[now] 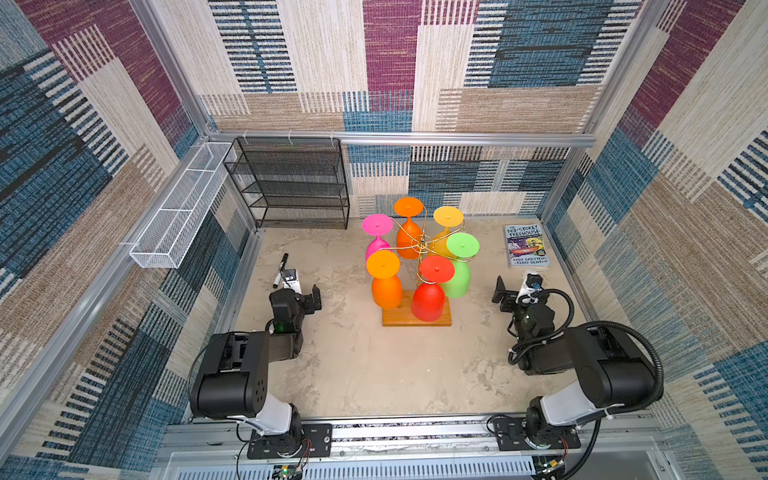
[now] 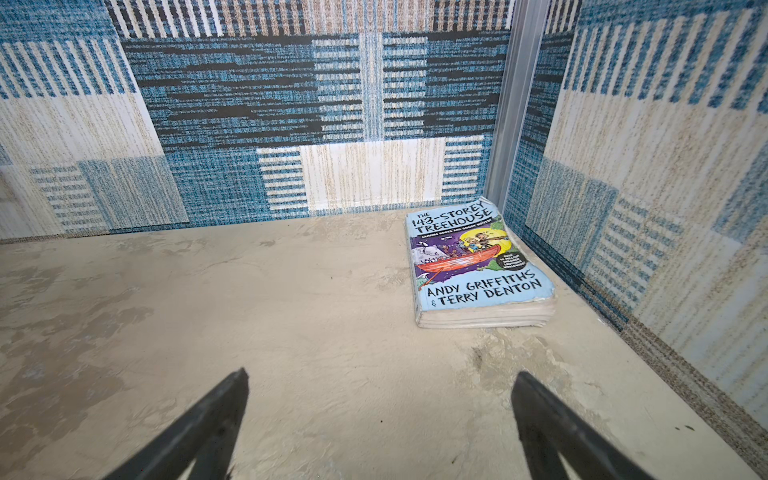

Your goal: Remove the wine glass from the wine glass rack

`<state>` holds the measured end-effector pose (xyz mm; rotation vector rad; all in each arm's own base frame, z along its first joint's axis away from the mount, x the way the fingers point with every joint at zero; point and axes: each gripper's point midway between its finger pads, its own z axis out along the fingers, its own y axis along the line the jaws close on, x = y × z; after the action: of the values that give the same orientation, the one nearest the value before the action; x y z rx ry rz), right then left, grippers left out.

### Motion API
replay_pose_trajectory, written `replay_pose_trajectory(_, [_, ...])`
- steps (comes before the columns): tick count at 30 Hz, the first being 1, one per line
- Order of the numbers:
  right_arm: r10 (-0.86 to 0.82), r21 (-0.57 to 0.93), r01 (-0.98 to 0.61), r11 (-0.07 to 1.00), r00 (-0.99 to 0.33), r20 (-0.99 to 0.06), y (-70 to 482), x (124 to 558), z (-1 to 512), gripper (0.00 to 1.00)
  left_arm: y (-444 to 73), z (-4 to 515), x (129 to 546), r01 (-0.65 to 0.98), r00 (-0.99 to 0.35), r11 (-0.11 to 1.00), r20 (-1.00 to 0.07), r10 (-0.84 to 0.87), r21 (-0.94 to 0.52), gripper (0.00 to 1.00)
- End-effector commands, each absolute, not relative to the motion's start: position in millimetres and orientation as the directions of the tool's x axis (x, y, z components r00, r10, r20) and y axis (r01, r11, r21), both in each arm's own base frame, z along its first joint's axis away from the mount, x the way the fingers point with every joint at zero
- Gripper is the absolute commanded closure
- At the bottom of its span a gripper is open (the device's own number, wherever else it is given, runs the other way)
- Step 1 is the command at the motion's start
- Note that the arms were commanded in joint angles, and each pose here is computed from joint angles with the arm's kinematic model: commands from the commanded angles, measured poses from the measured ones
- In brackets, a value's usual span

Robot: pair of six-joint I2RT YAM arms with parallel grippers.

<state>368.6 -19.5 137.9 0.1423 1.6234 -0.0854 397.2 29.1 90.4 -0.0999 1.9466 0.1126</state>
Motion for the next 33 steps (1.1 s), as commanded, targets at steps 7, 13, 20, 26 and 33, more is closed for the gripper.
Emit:
replay_pose_trajectory(7, [0.047,0.045,0.16,0.986,-0.01,-0.999,-22,368,150,0.0,28,110,396,-0.124,-0.336,0.992,-0.941,-0.036,0.006,0.02])
replay_pose_trajectory(13, [0.048,0.047,0.159,0.986,-0.006,-0.999,-22,367,152,0.01,34,147,380,-0.199,-0.281,0.98,-0.959,-0.03,0.028,0.03])
replay_pose_trajectory(20, [0.03,0.023,0.135,0.991,-0.045,-0.999,-16,381,177,0.0,12,212,377,-0.161,-0.128,0.98,-0.982,-0.142,-0.121,0.05])
replay_pose_trajectory(26, [0.132,0.131,0.07,0.989,-0.01,-0.991,-5,382,252,0.0,-1,265,369,-0.125,-0.053,0.966,-0.971,-0.235,-0.227,0.05])
replay_pose_trajectory(33, [0.388,0.381,-0.196,0.904,-0.002,-0.922,37,347,389,0.0,-22,325,349,-0.029,-0.034,0.934,-0.933,-0.358,-0.357,0.05])
